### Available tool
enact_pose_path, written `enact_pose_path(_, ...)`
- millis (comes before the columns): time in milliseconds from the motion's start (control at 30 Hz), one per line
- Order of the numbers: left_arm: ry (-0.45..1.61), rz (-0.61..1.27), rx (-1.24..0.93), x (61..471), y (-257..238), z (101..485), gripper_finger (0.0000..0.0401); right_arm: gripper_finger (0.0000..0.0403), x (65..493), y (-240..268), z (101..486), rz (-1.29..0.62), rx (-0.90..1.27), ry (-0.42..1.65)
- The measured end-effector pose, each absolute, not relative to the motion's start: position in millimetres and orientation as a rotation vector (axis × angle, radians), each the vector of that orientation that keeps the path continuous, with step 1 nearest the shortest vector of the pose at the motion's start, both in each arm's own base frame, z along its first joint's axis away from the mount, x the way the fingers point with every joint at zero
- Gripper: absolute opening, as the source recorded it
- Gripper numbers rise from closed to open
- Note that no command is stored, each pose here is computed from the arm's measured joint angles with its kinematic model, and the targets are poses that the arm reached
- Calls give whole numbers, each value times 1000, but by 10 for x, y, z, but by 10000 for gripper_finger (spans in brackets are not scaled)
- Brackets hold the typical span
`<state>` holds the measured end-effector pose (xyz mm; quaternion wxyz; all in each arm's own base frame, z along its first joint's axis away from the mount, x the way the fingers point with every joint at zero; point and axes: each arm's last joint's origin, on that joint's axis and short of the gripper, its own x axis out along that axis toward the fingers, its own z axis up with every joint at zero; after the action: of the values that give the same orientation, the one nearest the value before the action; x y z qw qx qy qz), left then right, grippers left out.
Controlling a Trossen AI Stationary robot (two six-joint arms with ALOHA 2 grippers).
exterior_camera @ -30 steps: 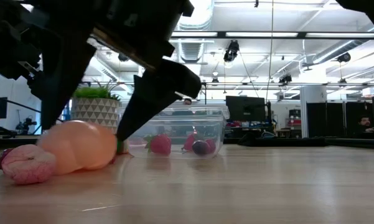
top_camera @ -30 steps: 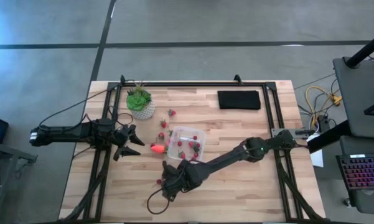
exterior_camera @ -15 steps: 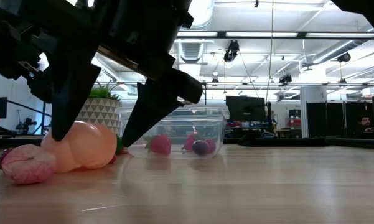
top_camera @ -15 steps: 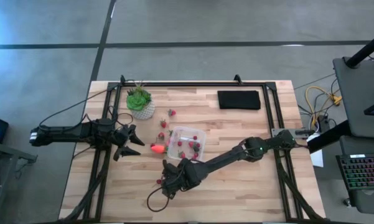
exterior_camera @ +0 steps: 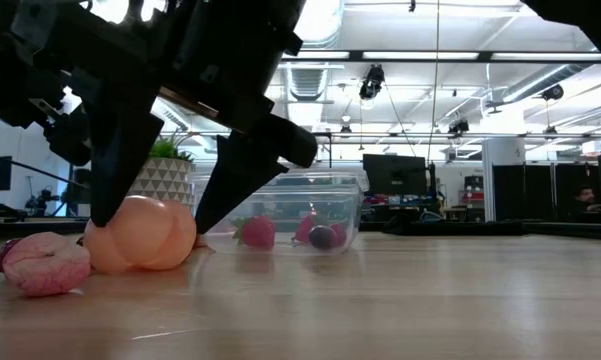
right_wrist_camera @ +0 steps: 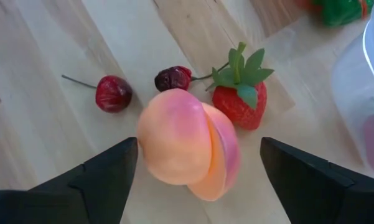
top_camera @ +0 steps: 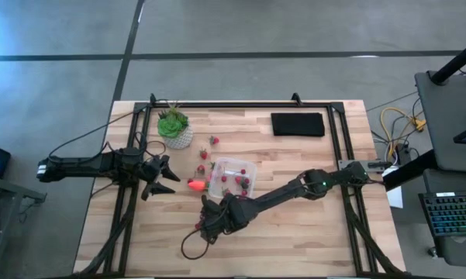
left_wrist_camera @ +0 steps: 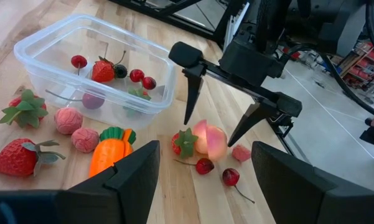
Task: Pick and placing Produce into tupperware
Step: Put the large peach into the transparent container
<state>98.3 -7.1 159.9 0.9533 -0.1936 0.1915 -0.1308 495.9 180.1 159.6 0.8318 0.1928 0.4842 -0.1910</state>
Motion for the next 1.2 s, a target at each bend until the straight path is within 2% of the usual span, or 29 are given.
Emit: enact_pose_path(1200,389,-266,-393,983,-72,1599,240,326,4947,1796,1584,-448,466,1026)
